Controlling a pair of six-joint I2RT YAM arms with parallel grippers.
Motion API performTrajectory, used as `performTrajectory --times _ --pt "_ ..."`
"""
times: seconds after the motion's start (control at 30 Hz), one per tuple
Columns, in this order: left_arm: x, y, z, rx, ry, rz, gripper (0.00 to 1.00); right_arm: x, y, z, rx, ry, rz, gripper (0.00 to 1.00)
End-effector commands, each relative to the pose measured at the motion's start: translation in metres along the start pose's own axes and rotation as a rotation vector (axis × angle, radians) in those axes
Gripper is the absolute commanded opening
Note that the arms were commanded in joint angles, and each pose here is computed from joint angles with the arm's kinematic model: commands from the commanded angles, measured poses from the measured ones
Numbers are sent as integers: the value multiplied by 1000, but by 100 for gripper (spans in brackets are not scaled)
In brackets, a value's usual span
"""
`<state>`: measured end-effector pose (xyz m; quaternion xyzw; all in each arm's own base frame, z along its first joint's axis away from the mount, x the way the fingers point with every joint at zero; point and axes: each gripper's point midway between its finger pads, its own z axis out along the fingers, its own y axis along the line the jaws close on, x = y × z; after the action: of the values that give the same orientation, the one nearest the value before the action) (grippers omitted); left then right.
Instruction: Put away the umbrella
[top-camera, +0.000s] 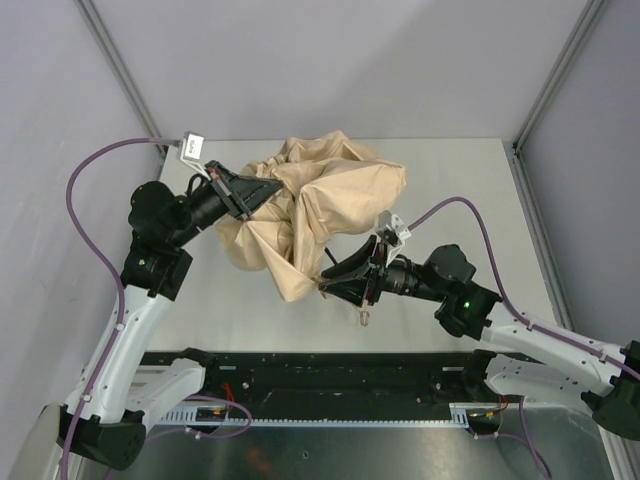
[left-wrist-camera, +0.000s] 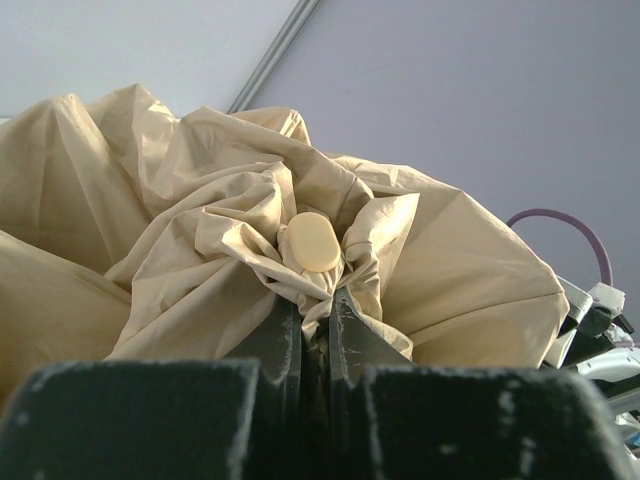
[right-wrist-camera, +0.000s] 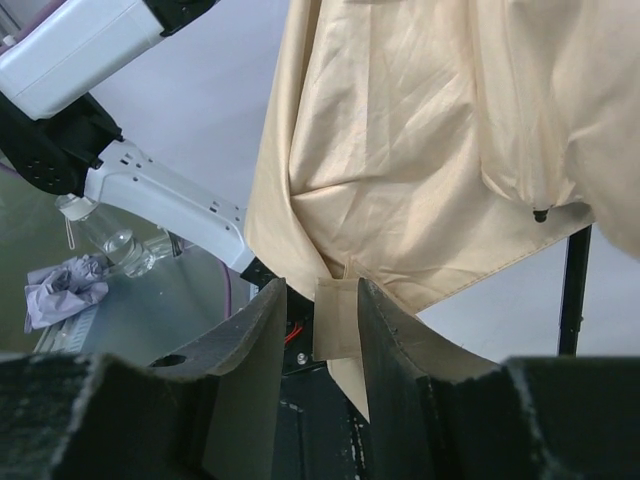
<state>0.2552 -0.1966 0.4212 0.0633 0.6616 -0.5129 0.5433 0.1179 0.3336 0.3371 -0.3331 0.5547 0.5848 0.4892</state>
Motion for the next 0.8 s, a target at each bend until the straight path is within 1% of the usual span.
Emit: performTrajectory --times 0.0,0.2,0.47,0.67,0.7,0.77 --pt "-21 -29 -7 94 -66 48 0 -35 5 7 4 -94 -64 37" --pt "-20 -32 -8 103 -64 44 0 -30 1 10 17 -78 -57 32" --pt "-21 -33 -8 106 -62 37 0 -19 -3 12 48 -45 -64 36" --pt "-20 -32 -7 104 -60 25 0 -12 -5 15 86 -28 -88 34" --pt "-20 -32 -8 105 -59 25 0 -14 -4 15 91 -33 -92 32" --pt "-20 -32 -8 107 -57 23 0 -17 -4 16 91 -44 -92 24"
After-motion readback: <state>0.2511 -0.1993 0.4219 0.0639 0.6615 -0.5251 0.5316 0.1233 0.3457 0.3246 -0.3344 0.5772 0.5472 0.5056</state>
